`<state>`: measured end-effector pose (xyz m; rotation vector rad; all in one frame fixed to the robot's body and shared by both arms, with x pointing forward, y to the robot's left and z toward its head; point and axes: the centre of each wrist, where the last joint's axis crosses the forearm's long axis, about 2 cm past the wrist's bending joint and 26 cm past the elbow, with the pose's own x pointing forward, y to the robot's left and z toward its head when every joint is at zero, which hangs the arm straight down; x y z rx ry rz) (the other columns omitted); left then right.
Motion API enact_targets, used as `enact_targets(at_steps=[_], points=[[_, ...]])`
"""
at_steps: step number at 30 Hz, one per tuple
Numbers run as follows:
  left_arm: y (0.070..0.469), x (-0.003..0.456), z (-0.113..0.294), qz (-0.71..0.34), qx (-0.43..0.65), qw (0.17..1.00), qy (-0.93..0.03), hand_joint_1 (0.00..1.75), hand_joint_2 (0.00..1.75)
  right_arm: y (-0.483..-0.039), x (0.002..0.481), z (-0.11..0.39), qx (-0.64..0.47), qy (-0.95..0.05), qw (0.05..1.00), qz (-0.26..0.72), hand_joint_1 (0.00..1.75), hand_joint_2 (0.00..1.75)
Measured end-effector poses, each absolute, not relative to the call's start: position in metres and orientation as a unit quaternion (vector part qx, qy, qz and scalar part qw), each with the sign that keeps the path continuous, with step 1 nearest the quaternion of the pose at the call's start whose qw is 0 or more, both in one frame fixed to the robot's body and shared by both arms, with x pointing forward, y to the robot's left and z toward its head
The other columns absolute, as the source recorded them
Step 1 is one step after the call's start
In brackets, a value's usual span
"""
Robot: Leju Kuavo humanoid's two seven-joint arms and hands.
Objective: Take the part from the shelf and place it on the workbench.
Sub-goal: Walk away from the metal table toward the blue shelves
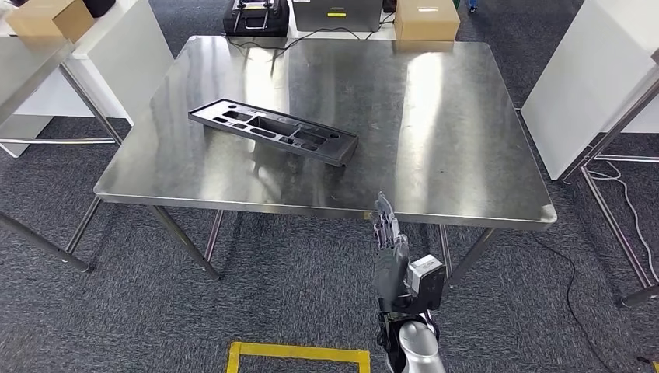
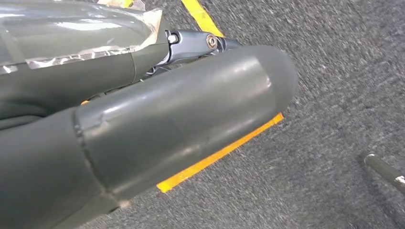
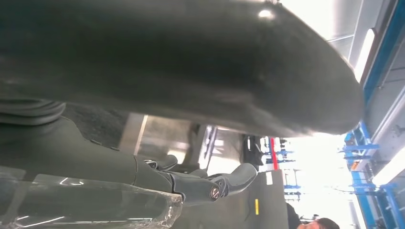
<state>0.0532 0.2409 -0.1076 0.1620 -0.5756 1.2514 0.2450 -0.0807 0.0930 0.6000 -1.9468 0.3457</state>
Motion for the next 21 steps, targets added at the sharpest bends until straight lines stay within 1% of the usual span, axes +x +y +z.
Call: enact_targets(at_steps=[21], points=[[0.2405,0.0553,-0.1073,0.578,0.068,0.767,-0.269,0.0,0.0,-0.0833,0.2456,0.0915,0.242,-0.812,0.508,0.153,0.0,0.0]])
